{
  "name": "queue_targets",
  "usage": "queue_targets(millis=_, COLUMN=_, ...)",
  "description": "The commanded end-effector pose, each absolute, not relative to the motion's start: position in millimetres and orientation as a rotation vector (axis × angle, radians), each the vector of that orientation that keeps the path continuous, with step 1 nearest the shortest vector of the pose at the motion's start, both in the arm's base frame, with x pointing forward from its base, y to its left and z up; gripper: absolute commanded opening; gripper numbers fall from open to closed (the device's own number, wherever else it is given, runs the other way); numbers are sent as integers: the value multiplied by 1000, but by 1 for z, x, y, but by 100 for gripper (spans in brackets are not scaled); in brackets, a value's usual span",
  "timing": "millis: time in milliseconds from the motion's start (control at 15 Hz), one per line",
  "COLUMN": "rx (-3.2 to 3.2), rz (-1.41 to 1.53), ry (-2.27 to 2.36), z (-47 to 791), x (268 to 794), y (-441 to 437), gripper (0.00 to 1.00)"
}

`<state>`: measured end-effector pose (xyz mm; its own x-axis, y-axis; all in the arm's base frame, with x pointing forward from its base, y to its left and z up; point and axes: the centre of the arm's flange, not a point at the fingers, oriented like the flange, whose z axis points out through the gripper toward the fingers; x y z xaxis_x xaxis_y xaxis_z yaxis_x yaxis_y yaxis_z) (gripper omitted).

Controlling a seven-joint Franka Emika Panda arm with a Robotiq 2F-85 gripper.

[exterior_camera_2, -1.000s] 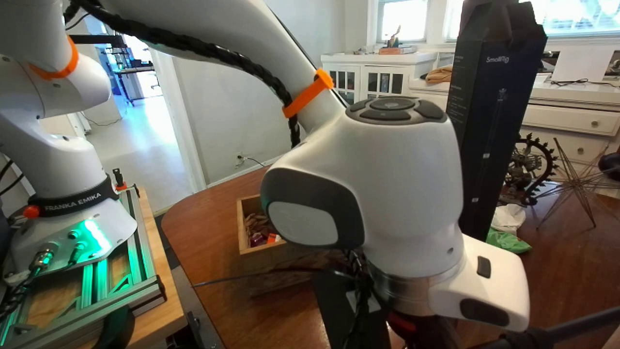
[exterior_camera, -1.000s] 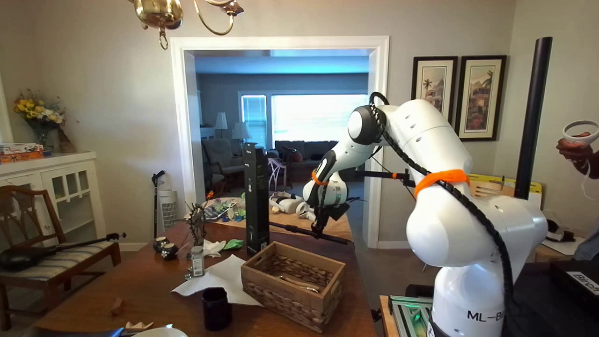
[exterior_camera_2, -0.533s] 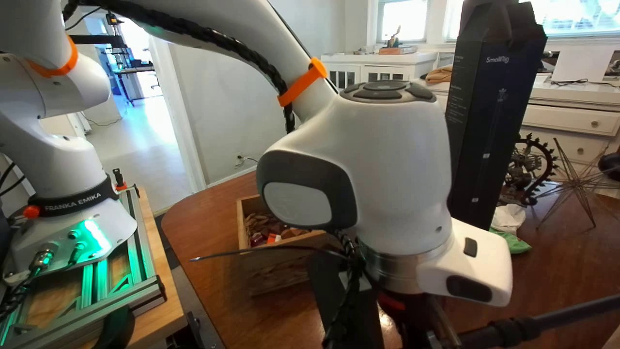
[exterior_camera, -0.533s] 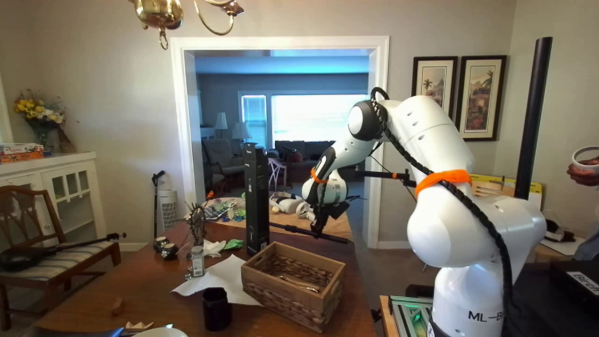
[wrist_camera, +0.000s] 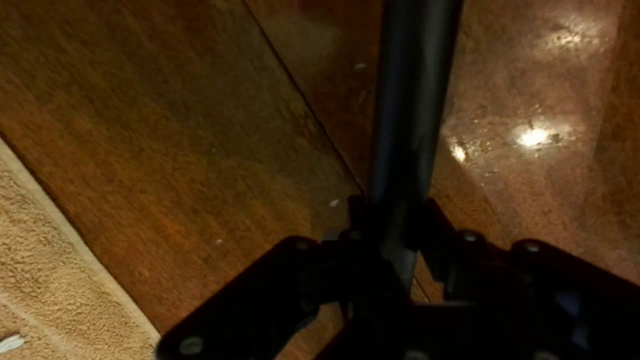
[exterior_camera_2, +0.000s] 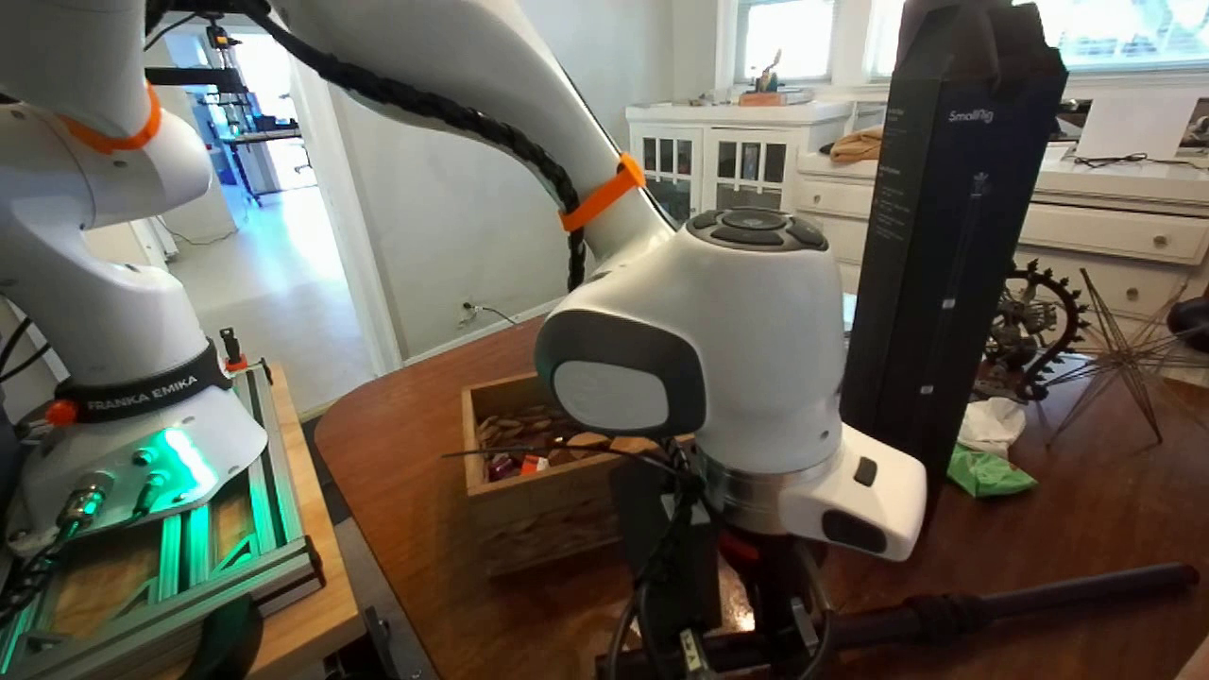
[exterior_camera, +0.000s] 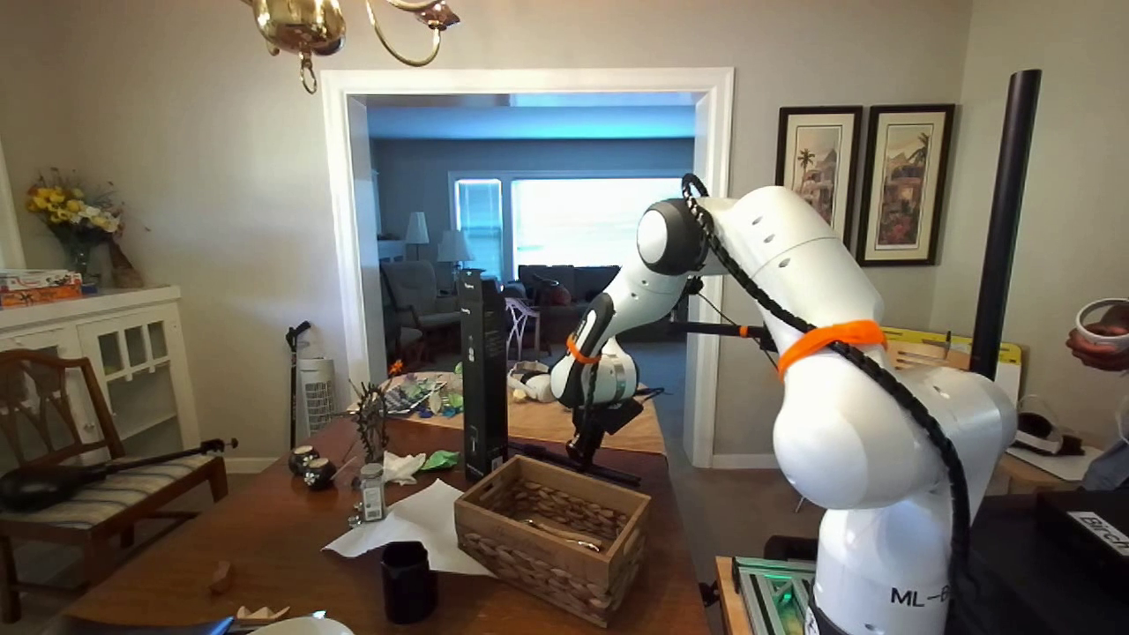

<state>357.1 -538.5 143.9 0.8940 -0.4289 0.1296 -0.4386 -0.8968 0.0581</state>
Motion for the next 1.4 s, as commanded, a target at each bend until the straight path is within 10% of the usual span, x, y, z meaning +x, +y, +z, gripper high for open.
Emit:
queue_targets(millis=0, rx=2958, rz=139, ry=-726, z=131, x=361, y=-534, gripper=7)
queue_targets(millis=133, rx=2956, rz=120, ry=-726, z=128, x=358, y=-532, gripper=55)
queue_targets(millis=600, rx=2965, rz=57, ry=-716, z=131, x=326, y=-528, gripper=96)
queue_targets(millis=1333, rx=3021, rz=-80, ry=-609, z=125, x=301, y=-500, gripper=100)
